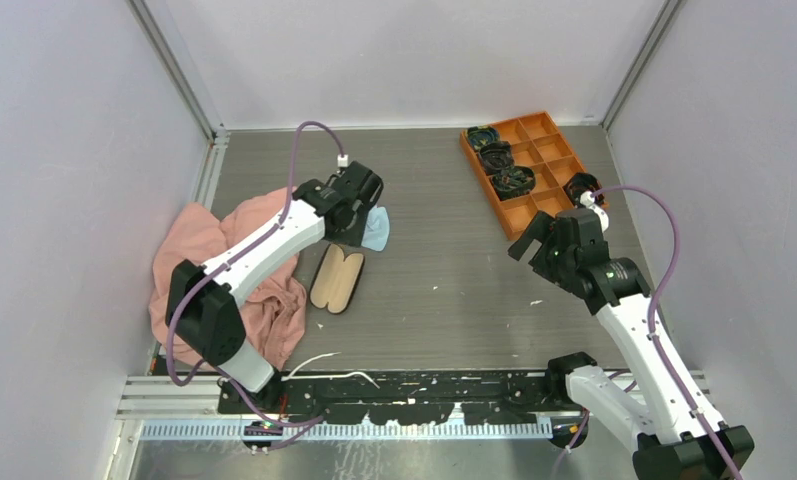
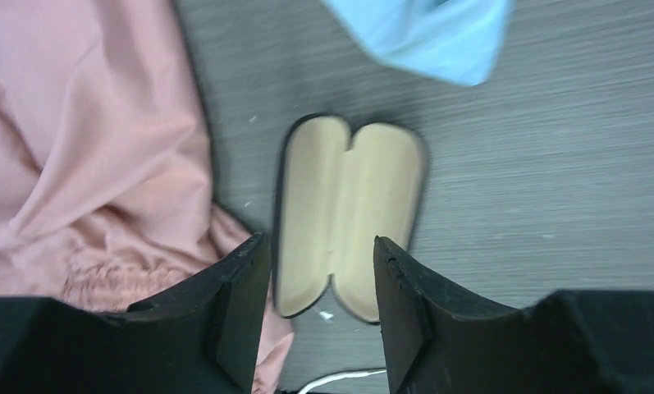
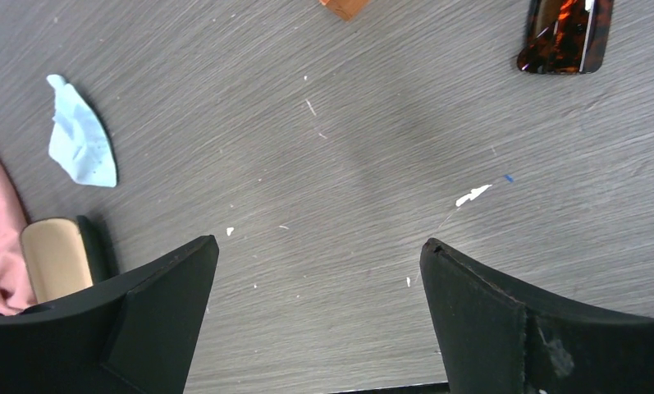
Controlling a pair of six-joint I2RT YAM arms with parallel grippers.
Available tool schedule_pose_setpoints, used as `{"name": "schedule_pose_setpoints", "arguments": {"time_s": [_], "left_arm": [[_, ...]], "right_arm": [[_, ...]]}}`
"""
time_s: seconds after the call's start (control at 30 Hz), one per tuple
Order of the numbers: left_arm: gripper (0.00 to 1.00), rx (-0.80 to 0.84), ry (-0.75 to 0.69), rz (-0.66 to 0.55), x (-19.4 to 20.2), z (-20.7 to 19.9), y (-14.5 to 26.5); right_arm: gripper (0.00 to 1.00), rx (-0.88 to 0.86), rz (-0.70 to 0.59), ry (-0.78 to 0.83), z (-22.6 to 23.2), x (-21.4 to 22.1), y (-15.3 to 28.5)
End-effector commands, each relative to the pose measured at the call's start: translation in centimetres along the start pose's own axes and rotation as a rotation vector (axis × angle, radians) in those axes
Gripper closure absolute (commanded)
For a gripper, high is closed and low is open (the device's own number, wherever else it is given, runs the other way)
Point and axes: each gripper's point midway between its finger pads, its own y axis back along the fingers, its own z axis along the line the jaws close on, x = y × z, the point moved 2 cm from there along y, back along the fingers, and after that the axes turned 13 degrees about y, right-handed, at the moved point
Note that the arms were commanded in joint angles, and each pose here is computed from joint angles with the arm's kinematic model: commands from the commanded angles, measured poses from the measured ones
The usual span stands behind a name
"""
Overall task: Organize the sunglasses
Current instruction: Move the sunglasses case at the center of the board, then move the glasses cleaning cloth to the center of the board.
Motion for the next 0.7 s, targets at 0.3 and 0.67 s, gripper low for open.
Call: {"name": "schedule_pose_setpoints", "arguments": {"time_s": [0.3,0.67], "left_arm": [[0.45,0.136,0.010,0.094,-0.8,-9.3,-4.6],[0.55,0.171,0.049,0.115,-0.5,-12.5,-9.0]], "right_arm": [[0.00,-0.114,-0.036,-0.045,1.5,-0.7,2.5],[0.00,-0.117,-0.036,-0.043,0.8,0.3,3.7]]}}
